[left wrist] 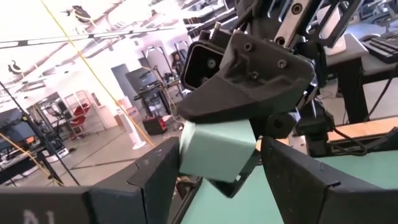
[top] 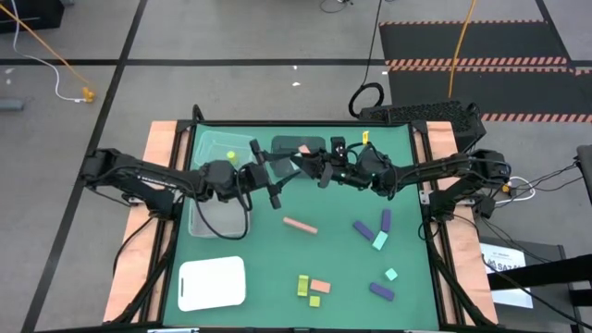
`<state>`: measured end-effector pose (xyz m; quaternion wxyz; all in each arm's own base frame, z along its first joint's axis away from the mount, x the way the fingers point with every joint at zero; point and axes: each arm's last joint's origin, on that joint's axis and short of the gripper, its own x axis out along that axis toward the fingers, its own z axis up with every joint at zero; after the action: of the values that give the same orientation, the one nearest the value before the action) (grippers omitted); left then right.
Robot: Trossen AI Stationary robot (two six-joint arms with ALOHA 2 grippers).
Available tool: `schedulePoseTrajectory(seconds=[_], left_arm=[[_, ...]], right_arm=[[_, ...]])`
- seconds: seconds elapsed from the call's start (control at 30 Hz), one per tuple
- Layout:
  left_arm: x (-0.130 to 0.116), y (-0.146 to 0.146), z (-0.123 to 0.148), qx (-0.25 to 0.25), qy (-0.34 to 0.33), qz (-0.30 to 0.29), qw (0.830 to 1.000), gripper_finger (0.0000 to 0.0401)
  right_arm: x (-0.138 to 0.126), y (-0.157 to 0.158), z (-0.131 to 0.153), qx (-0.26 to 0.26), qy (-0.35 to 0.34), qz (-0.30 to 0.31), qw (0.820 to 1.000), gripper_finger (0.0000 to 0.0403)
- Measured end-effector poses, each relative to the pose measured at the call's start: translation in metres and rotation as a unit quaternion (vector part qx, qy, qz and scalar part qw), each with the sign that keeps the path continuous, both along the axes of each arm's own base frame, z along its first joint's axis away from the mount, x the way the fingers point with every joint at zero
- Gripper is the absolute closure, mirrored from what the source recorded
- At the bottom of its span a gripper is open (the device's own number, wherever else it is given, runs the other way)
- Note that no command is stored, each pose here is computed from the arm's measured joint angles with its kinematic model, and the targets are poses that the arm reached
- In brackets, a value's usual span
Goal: Sort & place blocks by color
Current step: Put the left blue block into the dark white bin
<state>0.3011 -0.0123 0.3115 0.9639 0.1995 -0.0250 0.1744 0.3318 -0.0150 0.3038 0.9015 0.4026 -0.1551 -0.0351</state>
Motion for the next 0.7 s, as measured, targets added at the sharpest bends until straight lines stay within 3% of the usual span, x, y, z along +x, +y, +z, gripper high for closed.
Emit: schedulePoseTrajectory(seconds=[0.17,0.33,0.53,0.7], left_arm=[[-0.0003,0.0,0.0035,0.018,-0.013,0.0,1.0,0.0186],[0.0001,0.0,0.0024,0.041,-0.001,0.003,0.999,0.0256],[0.0002,0.0,0.001,0.044,0.008,0.005,0.999,0.0257],[-0.0001,-0.0004,0.0027,0.033,-0.004,0.005,0.999,0.0257]], right_arm=[[0.0001,0.0003,0.0,0.0,0.001,0.003,1.0,0.0288],[0.0003,0.0,-0.0007,0.005,0.003,0.002,1.0,0.0288],[0.0004,0.0001,-0.0011,0.004,0.006,0.002,1.0,0.0278],[-0.0005,-0.0034,0.0001,-0.006,0.005,-0.001,1.0,0.0238]])
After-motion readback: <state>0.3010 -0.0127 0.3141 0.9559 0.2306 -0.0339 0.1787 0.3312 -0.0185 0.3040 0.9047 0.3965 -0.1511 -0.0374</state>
